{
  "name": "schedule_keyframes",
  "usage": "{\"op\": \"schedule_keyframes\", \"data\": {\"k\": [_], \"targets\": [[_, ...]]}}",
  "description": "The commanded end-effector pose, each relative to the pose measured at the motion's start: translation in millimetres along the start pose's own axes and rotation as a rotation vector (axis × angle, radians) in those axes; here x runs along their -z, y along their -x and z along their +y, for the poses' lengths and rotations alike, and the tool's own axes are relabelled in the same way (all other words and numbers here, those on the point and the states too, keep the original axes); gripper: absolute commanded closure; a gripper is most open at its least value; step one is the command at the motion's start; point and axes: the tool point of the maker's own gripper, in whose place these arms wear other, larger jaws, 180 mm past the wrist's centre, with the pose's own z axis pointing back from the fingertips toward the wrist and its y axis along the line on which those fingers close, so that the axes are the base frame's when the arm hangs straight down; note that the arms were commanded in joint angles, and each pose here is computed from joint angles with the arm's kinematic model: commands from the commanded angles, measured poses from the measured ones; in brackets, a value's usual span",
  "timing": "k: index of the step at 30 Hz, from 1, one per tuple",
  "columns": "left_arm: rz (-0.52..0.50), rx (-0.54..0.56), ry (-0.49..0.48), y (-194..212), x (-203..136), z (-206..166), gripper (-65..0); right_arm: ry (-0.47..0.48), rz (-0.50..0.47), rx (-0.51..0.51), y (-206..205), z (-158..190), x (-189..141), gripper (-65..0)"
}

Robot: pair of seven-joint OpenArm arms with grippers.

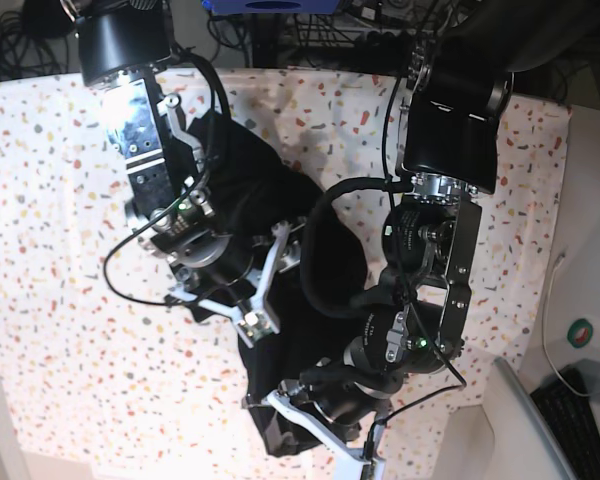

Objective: Layout the t-shirt on the table in an organized manner, then fold the t-shirt properly
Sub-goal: 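Lift the black t-shirt with both grippers and shake it out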

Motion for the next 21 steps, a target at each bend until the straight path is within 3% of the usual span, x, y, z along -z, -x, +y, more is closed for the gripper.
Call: {"op": "schedule_keyframes", "data": {"k": [1, 12, 14, 15, 18, 21], "targets": [[-0.081, 0.024, 0.026, -28.8, -3.8, -8.2, 0.0, -0.011, -0.039, -0.002, -13.4, 3.2, 2.3, -44.9], [-0.118, 0.031, 0.05, -29.3, -22.5, -19.6, 0.0, -0.045, 0.022, 0.023, 5.3, 9.9, 32.5, -44.3], [-0.128, 0.035, 0.054, -31.8, -25.8, -21.6, 0.0, -0.043, 0.02, 0.021, 7.5, 5.7, 38.9, -37.8], [-0.129, 0.035, 0.052, -31.8, -26.3, -20.8, 0.0, -0.03, 0.021, 0.017, 13.9, -2.9, 39.7, -30.3], [-0.132, 0.035, 0.008, -35.5, -29.4, -0.5, 0.0, 0.027, 0.0, 0.03, 17.9, -34.6, 38.1, 0.0], [-0.12, 0.048, -0.038, -41.6, -22.3, 21.1, 0.0, 0.12, -0.012, 0.053, 16.8, -82.8, 27.9, 0.0]]}}
